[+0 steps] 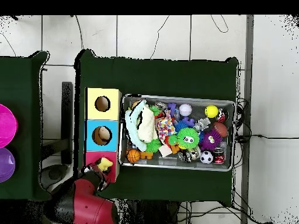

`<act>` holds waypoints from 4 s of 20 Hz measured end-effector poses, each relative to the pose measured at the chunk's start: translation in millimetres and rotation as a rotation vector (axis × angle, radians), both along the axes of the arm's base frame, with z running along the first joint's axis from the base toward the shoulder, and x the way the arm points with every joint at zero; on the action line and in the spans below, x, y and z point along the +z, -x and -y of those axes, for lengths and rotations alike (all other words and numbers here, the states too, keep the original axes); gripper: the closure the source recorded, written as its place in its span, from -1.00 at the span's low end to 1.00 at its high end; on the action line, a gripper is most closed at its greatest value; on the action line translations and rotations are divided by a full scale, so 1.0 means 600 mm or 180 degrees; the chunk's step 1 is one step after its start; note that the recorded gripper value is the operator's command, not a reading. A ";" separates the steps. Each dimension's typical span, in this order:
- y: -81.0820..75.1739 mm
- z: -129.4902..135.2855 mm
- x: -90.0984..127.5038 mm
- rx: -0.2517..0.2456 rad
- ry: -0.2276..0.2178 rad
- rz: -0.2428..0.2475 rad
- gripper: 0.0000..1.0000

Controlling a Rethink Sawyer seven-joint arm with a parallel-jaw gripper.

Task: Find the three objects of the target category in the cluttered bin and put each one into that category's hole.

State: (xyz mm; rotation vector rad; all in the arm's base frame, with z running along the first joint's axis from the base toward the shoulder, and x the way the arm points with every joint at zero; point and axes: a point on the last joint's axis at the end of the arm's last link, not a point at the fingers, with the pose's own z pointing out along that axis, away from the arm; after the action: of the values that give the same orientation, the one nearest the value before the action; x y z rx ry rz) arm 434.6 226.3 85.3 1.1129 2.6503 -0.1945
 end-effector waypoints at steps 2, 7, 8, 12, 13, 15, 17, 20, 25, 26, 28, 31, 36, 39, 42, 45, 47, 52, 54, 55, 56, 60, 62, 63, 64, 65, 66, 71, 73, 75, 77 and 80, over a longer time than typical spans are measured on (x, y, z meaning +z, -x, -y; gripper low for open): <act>0.001 0.001 0.001 -0.0014 -0.0019 0.0009 -1.00; 0.000 0.002 0.002 -0.0039 -0.0066 0.0047 -1.00; -0.001 0.002 0.002 -0.0040 -0.0073 0.0059 -1.00; -0.013 -0.002 0.002 -0.0033 -0.0093 0.0162 -1.00; -0.017 -0.002 0.002 -0.0030 -0.0092 0.0206 -1.00; -0.027 -0.003 0.000 -0.0029 -0.0097 0.0302 -1.00; -0.043 -0.003 0.000 -0.0057 -0.0112 0.0457 -1.00; -0.059 -0.004 0.001 -0.0123 -0.0145 0.0615 -1.00; -0.074 -0.001 -0.001 -0.0235 -0.0191 0.0747 -1.00; -0.076 0.000 -0.002 -0.0255 -0.0200 0.0757 -1.00; -0.078 0.000 -0.003 -0.0284 -0.0220 0.0758 -1.00; -0.081 0.001 0.000 -0.0301 -0.0238 0.0767 -1.00; -0.079 -0.003 0.006 -0.0297 -0.0255 0.0740 -1.00; -0.075 -0.004 0.007 -0.0299 -0.0267 0.0697 -1.00; -0.070 -0.006 0.005 -0.0312 -0.0288 0.0612 -1.00; -0.068 -0.005 0.004 -0.0316 -0.0290 0.0589 -1.00; -0.068 -0.003 0.005 -0.0322 -0.0284 0.0591 -1.00; -0.066 0.005 0.010 -0.0326 -0.0264 0.0600 -1.00; -0.064 0.009 0.011 -0.0321 -0.0261 0.0597 -1.00; -0.060 0.017 0.014 -0.0323 -0.0255 0.0585 1.00; -0.059 0.018 0.014 -0.0324 -0.0255 0.0584 1.00; -0.054 0.025 0.015 -0.0325 -0.0248 0.0567 1.00; -0.046 0.033 0.014 -0.0322 -0.0235 0.0535 1.00; -0.044 0.034 0.013 -0.0321 -0.0232 0.0528 1.00; -0.042 0.035 0.012 -0.0320 -0.0228 0.0519 1.00; -0.038 0.037 0.011 -0.0313 -0.0222 0.0507 1.00; -0.038 0.037 0.011 -0.0308 -0.0221 0.0506 1.00; -0.037 0.039 0.013 -0.0311 -0.0210 0.0512 1.00; -0.037 0.042 0.014 -0.0314 -0.0196 0.0517 1.00; -0.035 0.052 0.019 -0.0329 -0.0147 0.0528 1.00; -0.031 0.057 0.023 -0.0338 -0.0116 0.0516 1.00; -0.025 0.063 0.028 -0.0350 -0.0088 0.0479 1.00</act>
State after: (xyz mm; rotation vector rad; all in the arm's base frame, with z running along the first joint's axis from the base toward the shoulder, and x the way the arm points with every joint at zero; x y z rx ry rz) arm 449.4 188.7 102.4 1.2324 2.4695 -0.0909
